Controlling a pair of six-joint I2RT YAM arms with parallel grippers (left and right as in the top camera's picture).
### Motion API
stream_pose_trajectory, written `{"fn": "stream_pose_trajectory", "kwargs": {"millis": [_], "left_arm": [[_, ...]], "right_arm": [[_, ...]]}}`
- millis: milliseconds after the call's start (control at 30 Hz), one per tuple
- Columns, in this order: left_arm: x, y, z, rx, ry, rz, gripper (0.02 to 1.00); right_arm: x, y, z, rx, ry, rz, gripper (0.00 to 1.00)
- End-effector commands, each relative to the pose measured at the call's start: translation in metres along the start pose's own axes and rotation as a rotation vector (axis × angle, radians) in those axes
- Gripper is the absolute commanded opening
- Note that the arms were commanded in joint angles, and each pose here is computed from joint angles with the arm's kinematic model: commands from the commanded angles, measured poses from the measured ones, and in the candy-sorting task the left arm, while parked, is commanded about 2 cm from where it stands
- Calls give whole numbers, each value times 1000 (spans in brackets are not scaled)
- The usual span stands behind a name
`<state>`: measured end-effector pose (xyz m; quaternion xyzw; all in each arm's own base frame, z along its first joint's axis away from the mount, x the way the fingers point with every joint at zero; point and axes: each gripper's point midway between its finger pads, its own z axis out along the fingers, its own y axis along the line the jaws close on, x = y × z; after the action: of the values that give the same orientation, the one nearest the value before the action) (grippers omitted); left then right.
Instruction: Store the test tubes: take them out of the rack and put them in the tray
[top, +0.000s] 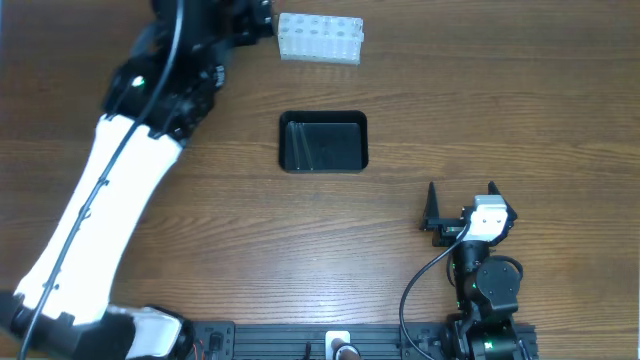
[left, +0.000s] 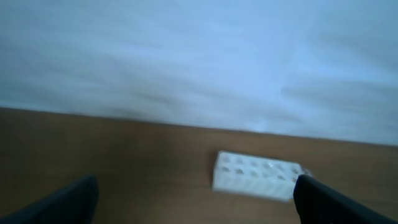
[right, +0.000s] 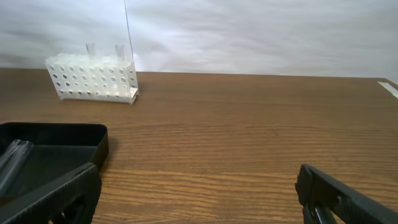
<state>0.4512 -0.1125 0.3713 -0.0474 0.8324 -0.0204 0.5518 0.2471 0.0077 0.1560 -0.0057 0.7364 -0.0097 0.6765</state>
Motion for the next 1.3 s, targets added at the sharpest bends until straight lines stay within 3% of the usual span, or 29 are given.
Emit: {"fn": "stream_pose_trajectory", "kwargs": {"millis": [33, 333, 467, 733, 1100, 1300], "left_arm": [[18, 37, -15, 54, -37, 40, 996], [76, 86, -64, 92, -256, 18, 998], [117, 107, -87, 67, -304, 20, 998], [185, 108, -107, 136, -401, 112, 998], [224, 111, -112, 158, -470, 113, 1000], [243, 110, -108, 173, -412, 119, 1000]], "right_arm": [[3, -1, 0, 2, 7, -4, 991], [3, -1, 0, 2, 7, -4, 991], [3, -1, 0, 2, 7, -4, 993], [3, -1, 0, 1, 7, -4, 993], [3, -1, 0, 1, 7, -4, 993], [3, -1, 0, 1, 7, -4, 993]]}}
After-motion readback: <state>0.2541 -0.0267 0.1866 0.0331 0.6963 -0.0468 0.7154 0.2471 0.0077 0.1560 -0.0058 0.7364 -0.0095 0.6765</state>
